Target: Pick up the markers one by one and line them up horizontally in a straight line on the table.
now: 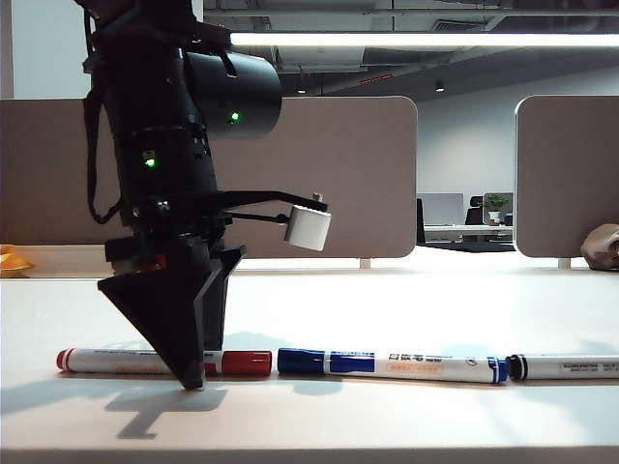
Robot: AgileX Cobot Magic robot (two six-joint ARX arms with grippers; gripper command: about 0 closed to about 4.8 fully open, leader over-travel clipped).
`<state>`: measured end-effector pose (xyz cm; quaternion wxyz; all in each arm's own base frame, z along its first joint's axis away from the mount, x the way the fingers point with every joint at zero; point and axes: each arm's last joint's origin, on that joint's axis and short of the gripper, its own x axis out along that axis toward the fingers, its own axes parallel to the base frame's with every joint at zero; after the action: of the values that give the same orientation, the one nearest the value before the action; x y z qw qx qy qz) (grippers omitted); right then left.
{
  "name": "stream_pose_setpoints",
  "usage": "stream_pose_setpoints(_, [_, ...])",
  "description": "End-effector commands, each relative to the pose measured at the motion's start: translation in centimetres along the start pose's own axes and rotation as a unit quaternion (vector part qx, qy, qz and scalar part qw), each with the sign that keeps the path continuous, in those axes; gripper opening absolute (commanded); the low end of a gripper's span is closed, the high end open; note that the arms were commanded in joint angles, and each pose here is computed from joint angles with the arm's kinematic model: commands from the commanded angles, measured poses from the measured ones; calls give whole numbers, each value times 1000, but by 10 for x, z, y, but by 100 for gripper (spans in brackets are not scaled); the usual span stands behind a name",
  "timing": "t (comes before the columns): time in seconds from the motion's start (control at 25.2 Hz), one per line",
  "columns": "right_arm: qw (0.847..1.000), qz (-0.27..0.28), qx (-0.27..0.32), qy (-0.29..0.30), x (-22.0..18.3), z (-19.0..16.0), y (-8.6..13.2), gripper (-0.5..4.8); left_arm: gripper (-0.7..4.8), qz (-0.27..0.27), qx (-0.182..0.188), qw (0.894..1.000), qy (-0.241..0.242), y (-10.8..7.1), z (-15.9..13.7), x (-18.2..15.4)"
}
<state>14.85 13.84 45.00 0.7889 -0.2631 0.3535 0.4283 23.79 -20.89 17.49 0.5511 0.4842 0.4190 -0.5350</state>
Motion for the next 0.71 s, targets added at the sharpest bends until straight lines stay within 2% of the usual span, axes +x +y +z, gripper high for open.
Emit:
stream_pose_setpoints(0.04, [1000, 1, -2, -6, -2, 0, 1, -5, 250, -2, -1, 1000, 21, -1, -2, 3])
stream_pose_setpoints(0.44, [1000, 1, -2, -6, -2, 0, 1, -6, 251, 7, -2, 1000, 22, -1, -2, 0])
stream_pose_setpoints(0.71, [1000, 1, -2, -5, -2, 0, 1, -6, 251, 43, 0, 999, 0, -3, -2, -24])
